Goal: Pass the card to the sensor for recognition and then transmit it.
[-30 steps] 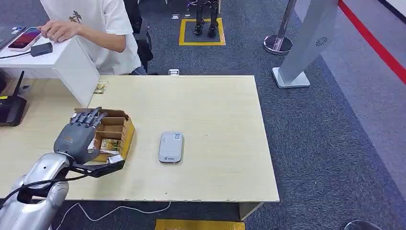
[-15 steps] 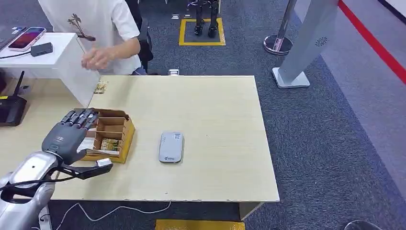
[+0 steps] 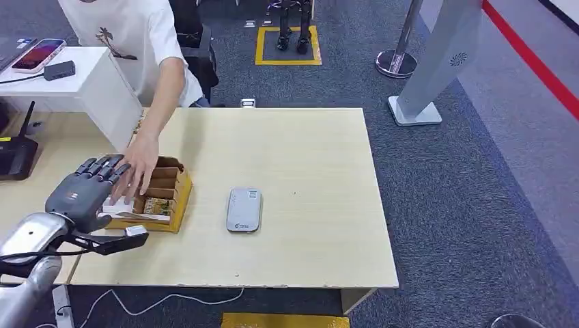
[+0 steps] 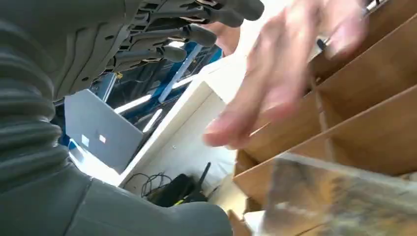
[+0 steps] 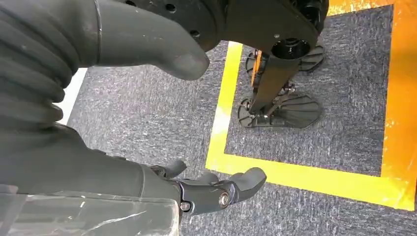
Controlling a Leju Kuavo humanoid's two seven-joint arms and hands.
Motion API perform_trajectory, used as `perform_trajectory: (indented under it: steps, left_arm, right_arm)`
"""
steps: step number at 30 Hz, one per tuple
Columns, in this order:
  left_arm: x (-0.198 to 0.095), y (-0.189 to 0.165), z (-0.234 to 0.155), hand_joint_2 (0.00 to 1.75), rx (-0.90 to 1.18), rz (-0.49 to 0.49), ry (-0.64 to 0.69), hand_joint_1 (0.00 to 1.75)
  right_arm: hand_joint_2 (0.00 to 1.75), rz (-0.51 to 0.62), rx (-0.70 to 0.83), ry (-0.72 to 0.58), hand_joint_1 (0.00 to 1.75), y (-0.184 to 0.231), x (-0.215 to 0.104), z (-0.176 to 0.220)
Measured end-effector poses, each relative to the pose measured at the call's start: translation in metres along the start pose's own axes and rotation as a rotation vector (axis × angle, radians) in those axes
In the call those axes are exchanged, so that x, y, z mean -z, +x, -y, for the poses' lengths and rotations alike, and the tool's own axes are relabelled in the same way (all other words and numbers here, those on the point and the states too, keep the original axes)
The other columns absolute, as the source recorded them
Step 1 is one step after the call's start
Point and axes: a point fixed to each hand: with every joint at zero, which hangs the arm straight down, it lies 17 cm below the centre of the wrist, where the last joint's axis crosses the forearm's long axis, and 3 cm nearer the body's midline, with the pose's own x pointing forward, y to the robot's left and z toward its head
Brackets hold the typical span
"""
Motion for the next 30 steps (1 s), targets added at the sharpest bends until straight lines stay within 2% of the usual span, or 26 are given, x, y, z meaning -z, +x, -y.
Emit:
perform_trajectory:
  steps: [30]
  left_arm:
    - [-0.0041,-0.0037,0.0002,1.75,0.024,0.012,-0.004,0.0]
  right_arm:
    - [1.75,0.001,-0.007,0.002,0.0,0.0028,0.0004,-0.0005]
